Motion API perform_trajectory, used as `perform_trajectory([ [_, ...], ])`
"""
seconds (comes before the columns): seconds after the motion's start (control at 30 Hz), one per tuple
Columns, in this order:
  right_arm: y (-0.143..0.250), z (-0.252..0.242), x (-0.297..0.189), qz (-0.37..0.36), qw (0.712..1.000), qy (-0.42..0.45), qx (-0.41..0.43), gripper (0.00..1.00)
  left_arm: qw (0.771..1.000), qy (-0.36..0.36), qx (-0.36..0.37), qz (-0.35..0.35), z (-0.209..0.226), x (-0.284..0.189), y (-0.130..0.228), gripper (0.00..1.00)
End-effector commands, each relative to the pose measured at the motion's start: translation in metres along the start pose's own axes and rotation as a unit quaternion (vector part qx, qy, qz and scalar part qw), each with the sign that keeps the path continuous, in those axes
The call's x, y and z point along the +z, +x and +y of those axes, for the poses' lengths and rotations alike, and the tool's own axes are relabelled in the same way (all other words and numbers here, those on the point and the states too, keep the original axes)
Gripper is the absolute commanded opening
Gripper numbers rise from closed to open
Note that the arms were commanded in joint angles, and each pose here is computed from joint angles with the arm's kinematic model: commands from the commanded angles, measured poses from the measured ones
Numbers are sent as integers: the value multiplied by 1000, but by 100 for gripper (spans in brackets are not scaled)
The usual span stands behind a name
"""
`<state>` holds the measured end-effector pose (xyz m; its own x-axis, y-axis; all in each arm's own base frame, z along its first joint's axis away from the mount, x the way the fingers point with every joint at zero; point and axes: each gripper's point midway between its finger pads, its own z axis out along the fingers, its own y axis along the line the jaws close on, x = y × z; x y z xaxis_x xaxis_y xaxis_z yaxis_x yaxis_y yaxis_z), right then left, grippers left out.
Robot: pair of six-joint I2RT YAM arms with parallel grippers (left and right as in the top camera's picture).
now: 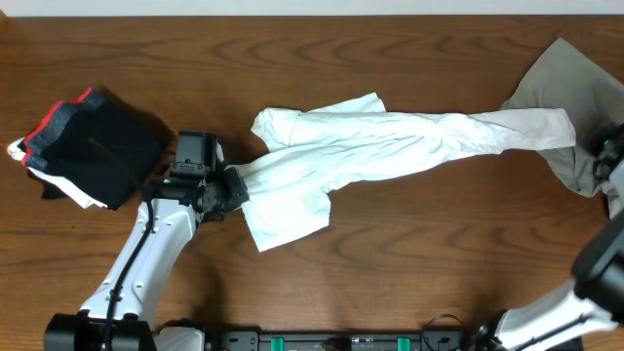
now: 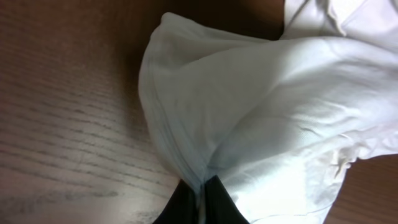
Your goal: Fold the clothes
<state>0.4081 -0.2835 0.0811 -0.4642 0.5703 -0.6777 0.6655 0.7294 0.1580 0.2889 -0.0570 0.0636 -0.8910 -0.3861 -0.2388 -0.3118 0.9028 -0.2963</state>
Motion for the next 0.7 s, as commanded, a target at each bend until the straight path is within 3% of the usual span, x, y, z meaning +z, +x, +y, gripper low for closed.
perform_trajectory([
  [0.0, -41, 36, -57, -59, 997, -36, -28, 38, 1000, -13, 7, 0, 7, 0, 1, 6],
  [0.2, 6, 100, -85, 8, 979, -108, -170, 46, 1000, -13, 6, 0, 7, 0, 1, 6],
  [0.37, 62, 116, -73, 87, 956, -88, -267, 51, 1000, -13, 6, 0, 7, 0, 1, 6],
  [0.67, 115, 123, -35, 156, 932, -86, -316, 58, 1000, -13, 6, 0, 7, 0, 1, 6],
])
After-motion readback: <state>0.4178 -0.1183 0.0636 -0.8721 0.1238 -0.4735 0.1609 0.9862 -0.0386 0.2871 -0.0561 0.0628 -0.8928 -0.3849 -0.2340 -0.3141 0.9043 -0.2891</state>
